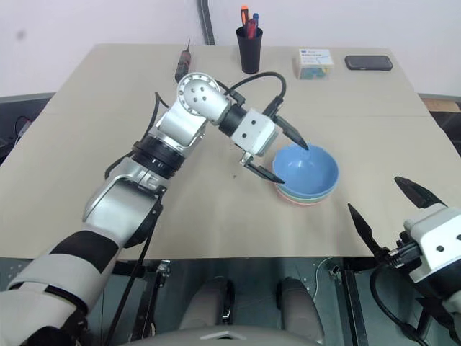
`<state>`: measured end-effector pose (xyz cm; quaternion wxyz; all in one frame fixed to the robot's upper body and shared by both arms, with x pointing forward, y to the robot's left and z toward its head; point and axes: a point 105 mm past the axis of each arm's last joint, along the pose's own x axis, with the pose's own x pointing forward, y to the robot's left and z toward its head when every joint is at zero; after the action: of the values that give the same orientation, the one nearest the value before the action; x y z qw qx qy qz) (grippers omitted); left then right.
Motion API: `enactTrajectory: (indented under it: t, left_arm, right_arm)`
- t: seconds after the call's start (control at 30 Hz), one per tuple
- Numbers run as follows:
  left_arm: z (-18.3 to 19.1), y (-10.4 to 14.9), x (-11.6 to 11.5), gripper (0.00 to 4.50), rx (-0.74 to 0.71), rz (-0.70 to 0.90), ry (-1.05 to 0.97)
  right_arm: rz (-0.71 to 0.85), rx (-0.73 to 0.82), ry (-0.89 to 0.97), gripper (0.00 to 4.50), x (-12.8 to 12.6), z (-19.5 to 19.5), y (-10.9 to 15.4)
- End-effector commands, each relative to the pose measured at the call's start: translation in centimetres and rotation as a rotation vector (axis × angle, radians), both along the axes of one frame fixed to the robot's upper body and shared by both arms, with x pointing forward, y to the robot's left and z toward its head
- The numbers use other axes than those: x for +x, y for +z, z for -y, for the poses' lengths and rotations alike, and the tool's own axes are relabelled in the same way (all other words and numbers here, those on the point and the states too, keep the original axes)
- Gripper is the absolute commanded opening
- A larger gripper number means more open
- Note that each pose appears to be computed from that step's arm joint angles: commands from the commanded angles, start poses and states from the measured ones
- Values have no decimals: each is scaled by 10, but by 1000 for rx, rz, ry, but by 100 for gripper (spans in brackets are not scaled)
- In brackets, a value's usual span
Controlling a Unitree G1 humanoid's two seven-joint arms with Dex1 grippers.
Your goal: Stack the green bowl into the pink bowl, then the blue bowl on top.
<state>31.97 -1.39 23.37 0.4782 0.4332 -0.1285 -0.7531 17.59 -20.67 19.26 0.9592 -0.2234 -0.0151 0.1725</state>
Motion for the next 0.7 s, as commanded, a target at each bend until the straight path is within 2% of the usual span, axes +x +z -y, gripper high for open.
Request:
enactTrajectory:
  t: [0.03,0.07,0.17,0.2,0.27,0.33,0.4,0.53,0.7]
  left_arm:
    - [-29,13,7,392,-165,-127,217]
    - [-42,11,9,392,-246,-182,298]
    - [-72,-9,12,392,-339,-240,515]
    - [-82,-18,13,392,-348,-248,577]
    - [-96,-29,13,446,-377,-286,669]
    - [-112,-39,3,449,-398,-425,724]
    - [-128,-48,-2,449,-402,-408,792]
    - [-156,-48,-7,449,-523,-344,946]
    - [-188,-48,-41,449,-506,-426,955]
  right_arm:
    - [-24,37,60,450,5,-2,2]
    - [-40,47,70,450,10,2,0]
    - [-100,37,96,450,20,16,-6]
    - [-116,35,100,450,24,21,-8]
    - [-123,51,100,450,30,31,-7]
    - [-150,64,132,450,33,38,-8]
    - [-181,58,156,450,33,48,-10]
    - [-189,-15,124,450,28,75,-10]
    - [-244,-33,121,450,14,100,-1]
